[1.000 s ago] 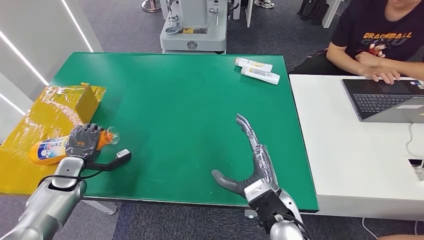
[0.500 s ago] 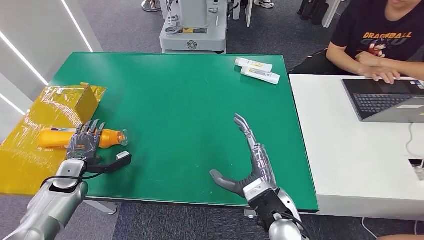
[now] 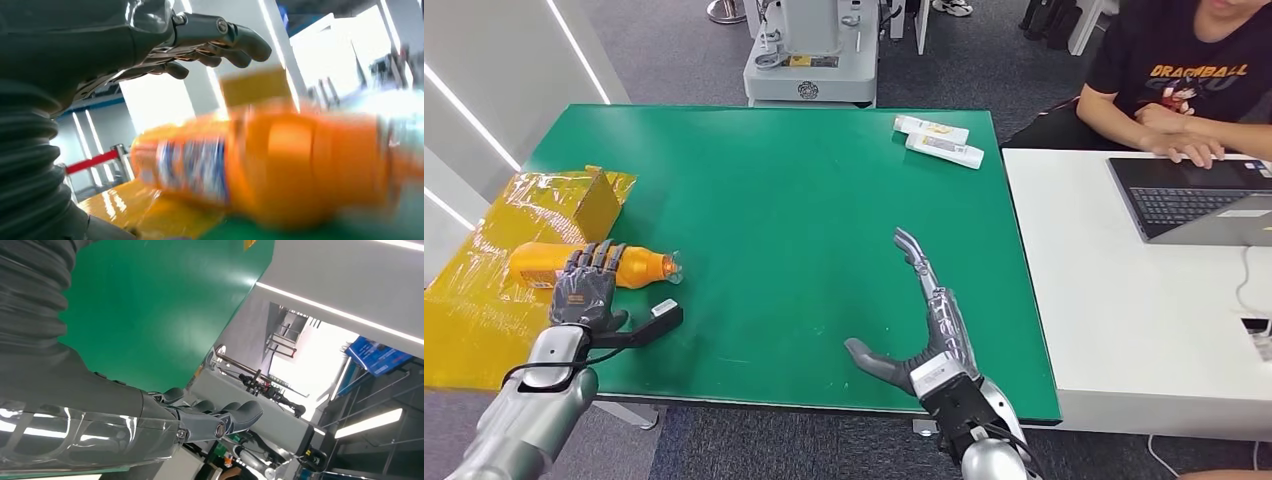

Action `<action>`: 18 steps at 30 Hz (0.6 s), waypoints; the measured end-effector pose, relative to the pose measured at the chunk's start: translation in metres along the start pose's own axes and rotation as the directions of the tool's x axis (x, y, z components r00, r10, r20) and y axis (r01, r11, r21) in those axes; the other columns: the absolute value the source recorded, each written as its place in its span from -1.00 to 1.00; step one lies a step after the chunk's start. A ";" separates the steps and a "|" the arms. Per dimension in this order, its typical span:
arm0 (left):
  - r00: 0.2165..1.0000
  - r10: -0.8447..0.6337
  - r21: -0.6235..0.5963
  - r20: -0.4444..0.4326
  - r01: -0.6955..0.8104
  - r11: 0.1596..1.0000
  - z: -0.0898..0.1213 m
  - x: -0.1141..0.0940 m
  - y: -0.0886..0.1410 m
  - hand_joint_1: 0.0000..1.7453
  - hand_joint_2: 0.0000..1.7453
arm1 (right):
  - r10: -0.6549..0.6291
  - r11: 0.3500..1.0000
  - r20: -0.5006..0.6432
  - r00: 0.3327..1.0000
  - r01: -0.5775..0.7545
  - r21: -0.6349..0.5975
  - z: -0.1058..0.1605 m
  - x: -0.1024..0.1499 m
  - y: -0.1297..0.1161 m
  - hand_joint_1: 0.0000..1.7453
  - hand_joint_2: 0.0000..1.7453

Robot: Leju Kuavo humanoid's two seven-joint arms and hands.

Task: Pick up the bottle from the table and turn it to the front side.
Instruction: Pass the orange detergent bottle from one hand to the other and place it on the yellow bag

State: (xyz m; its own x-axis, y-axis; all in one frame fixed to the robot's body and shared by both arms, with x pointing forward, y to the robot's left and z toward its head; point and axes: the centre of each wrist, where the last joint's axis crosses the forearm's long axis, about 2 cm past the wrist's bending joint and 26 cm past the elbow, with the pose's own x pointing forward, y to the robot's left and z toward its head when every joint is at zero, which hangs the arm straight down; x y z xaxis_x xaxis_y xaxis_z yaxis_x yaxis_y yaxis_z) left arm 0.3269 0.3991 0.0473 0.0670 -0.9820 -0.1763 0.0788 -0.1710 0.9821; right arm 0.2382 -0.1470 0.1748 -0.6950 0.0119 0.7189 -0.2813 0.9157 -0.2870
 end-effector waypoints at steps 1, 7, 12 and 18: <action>1.000 0.023 0.046 0.002 -0.023 0.999 0.000 0.001 0.002 -1.00 1.00 | 0.000 1.000 -0.001 1.000 0.000 -0.001 0.000 0.000 0.000 -1.00 1.00; 0.982 0.166 0.380 0.094 -0.189 0.905 0.003 0.009 0.030 -1.00 1.00 | 0.004 1.000 -0.003 1.000 -0.004 -0.006 0.001 0.000 0.000 -1.00 1.00; 0.908 0.265 0.589 0.324 -0.413 0.694 0.001 0.017 0.071 -1.00 1.00 | 0.000 1.000 -0.011 1.000 0.000 -0.017 0.001 -0.001 0.001 -1.00 1.00; 0.779 0.412 0.760 0.473 -0.597 0.257 0.002 0.029 0.135 -1.00 1.00 | -0.001 1.000 -0.014 1.000 0.001 -0.031 0.002 -0.004 0.004 -1.00 1.00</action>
State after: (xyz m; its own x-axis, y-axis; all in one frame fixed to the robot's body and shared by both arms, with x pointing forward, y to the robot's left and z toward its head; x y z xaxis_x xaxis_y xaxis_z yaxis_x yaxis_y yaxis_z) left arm 0.3378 0.3474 0.1745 -0.3854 -0.8732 0.2982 -0.7757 0.4816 0.4078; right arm 0.2388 -0.1445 0.1698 -0.6852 0.0166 0.7282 -0.2612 0.9276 -0.2670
